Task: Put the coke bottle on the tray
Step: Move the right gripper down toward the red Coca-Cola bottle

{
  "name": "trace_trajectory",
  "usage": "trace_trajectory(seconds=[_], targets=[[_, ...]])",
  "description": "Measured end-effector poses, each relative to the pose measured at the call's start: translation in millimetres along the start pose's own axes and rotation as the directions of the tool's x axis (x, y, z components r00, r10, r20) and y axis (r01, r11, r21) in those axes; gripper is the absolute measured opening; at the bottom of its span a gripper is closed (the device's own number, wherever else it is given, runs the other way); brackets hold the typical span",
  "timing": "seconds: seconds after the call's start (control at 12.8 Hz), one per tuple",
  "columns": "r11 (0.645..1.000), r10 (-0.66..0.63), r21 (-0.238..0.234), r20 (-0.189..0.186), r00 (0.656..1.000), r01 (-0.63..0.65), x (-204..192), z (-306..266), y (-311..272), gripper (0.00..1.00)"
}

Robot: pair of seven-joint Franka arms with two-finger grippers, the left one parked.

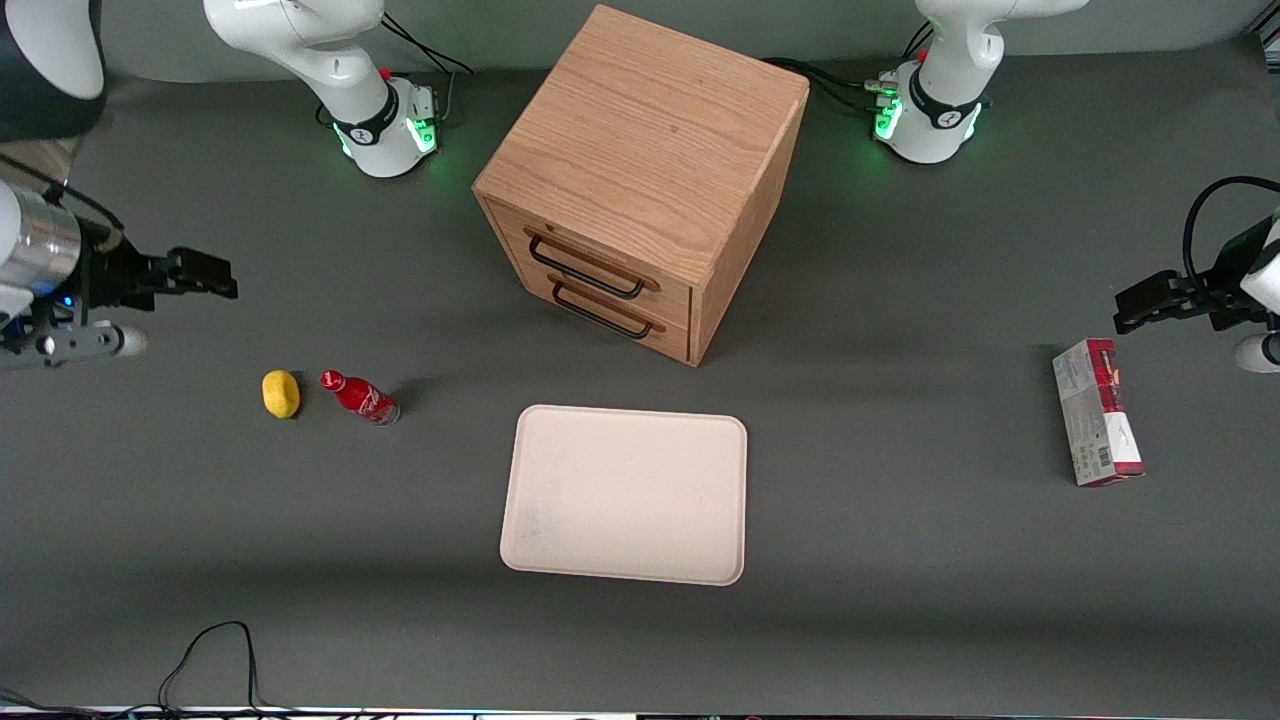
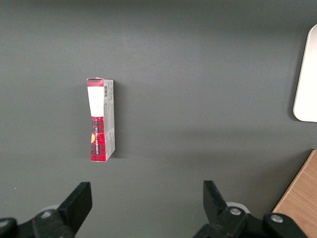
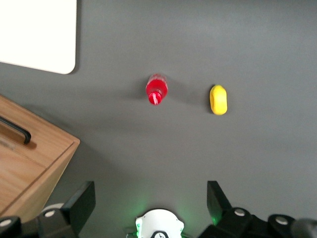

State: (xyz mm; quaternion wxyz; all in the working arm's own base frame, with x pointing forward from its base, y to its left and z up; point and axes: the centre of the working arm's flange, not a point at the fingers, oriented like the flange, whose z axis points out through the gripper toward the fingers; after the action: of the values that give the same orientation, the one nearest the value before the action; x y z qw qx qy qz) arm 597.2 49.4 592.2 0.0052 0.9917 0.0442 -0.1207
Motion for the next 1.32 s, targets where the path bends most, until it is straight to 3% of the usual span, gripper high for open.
trace_trajectory(seconds=[0.23, 0.47, 0.93, 1.09, 1.32], targets=[[1.000, 0.021, -0.013, 0.019, 1.000, -0.021, 29, 7, -19, 1.00], [1.000, 0.023, -0.014, 0.023, 0.999, -0.023, 27, 3, -19, 1.00], [1.000, 0.025, -0.011, 0.069, 0.997, -0.025, 17, 19, -17, 1.00], [1.000, 0.026, -0.007, 0.056, 0.998, -0.026, 15, 35, -16, 1.00], [1.000, 0.013, -0.002, 0.003, 1.000, -0.013, 20, 85, -22, 1.00]])
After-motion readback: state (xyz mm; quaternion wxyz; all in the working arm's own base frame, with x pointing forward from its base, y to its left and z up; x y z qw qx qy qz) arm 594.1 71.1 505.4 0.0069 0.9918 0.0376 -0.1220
